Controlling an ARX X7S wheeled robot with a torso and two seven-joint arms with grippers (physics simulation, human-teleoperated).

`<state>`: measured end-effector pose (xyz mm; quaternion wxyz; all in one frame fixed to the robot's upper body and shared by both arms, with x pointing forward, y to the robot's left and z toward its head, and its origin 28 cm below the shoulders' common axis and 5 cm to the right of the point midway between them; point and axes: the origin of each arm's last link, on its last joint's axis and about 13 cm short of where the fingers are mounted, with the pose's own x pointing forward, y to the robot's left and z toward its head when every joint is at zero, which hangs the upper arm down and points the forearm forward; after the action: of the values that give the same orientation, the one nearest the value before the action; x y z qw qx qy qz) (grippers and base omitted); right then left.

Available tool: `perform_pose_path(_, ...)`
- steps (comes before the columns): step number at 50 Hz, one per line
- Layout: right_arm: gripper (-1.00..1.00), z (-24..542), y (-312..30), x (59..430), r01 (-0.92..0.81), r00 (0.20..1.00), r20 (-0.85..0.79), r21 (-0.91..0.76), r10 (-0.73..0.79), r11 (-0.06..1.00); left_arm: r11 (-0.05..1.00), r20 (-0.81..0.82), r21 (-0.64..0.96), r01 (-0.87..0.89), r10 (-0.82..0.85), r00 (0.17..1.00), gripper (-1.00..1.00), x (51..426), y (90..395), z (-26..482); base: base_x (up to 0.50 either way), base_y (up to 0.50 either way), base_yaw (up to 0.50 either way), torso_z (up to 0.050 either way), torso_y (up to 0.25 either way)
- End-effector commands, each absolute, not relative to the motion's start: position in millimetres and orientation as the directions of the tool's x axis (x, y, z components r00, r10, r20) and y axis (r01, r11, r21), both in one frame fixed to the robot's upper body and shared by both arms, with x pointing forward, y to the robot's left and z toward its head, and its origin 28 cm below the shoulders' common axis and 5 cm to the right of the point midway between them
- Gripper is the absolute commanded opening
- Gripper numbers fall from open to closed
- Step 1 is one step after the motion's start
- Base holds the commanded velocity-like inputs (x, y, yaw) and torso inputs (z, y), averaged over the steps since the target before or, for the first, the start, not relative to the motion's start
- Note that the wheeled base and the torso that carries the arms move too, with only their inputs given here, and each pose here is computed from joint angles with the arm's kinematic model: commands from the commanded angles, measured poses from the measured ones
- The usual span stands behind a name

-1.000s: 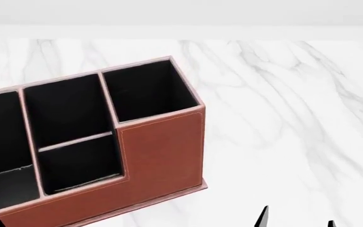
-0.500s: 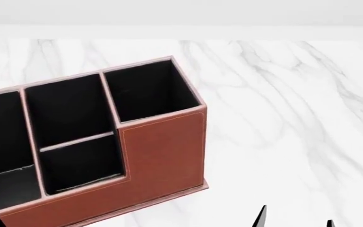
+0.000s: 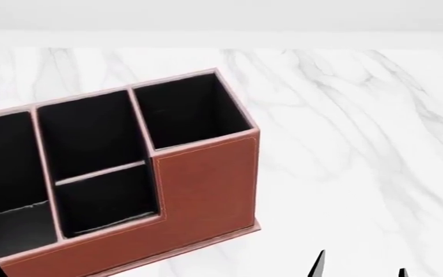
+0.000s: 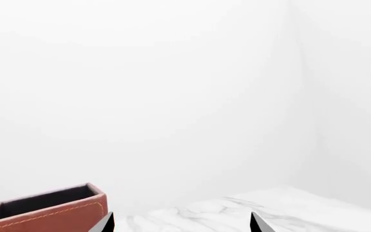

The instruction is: Pick up the book and place it in the back compartment of the caddy.

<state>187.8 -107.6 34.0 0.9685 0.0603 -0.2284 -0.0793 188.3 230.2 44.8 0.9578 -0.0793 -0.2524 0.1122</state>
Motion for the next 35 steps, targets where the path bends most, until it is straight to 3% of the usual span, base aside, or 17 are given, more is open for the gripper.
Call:
perform_pose_path(1,1.00,33.8,-107.1,188.1,0.129,0.883,0.433,0.148,-0.182,0.980,0.962,0.466,-0.210,-0.176,0.256,0.847,1.00,188.3,230.7,45.0,0.00,0.03,0.00,0.000,0.000)
perform_pose_path(17,1.00,33.9,-107.3,187.6,0.132,0.883,0.433,0.147,-0.184,0.980,0.962,0.467,-0.208,-0.176,0.256,0.847,1.00,188.1,230.2,45.3,0.00,0.04,0.00,0.000,0.000)
perform_pose_path(35,1.00,33.7,-107.3,187.4,0.120,0.883,0.434,0.157,-0.178,0.980,0.963,0.465,-0.207,-0.174,0.254,0.848,1.00,188.3,230.3,44.5,0.00,0.21,0.00,0.000,0.000)
